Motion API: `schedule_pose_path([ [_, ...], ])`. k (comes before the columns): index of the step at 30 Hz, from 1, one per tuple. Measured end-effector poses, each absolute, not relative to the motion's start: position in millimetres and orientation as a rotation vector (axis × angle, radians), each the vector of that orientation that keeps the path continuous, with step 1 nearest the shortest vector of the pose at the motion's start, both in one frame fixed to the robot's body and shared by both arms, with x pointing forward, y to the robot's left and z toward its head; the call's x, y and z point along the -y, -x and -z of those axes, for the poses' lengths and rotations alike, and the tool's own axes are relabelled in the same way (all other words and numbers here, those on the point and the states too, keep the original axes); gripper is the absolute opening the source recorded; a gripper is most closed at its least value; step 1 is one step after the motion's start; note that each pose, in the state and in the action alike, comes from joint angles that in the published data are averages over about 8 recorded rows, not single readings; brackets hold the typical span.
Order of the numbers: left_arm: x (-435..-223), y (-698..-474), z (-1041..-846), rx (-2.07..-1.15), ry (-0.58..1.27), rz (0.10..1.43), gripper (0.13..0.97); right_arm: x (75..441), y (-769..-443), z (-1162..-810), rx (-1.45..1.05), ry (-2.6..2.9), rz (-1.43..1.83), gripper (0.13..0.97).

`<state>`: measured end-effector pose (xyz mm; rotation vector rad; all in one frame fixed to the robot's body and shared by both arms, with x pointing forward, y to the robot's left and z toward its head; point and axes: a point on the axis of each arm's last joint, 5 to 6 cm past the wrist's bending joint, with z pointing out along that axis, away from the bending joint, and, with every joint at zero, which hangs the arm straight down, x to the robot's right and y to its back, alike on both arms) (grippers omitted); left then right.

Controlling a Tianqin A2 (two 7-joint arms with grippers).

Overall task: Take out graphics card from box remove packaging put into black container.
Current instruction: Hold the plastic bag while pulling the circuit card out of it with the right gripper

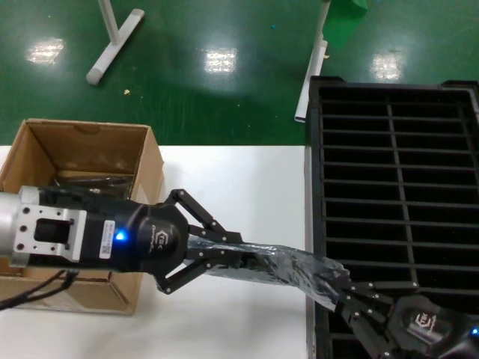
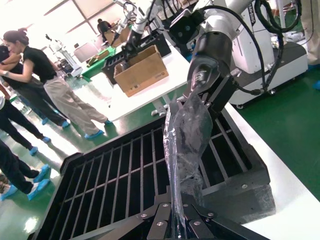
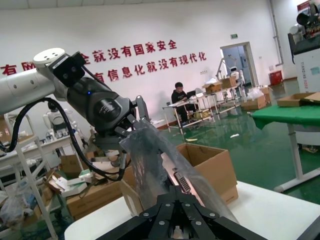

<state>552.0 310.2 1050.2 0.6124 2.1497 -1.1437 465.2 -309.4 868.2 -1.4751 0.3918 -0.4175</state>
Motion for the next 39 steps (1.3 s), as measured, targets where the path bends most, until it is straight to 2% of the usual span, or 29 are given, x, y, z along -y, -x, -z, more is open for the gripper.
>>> schedule_pose_path([
  [12, -308, -545, -1060.0, -2.141, -0.640, 1.153, 0.142, 305, -468, -870, -0.402, 1.448, 0.402, 0.147],
  [30, -304, -559, -1050.4, -2.049, -0.709, 1.187, 0.142, 302, -461, -870, -0.412, 1.468, 0.370, 0.147],
  [39, -305, -559, -1049.1, -2.041, -0.708, 1.199, 0.142, 302, -460, -867, -0.398, 1.489, 0.385, 0.151],
])
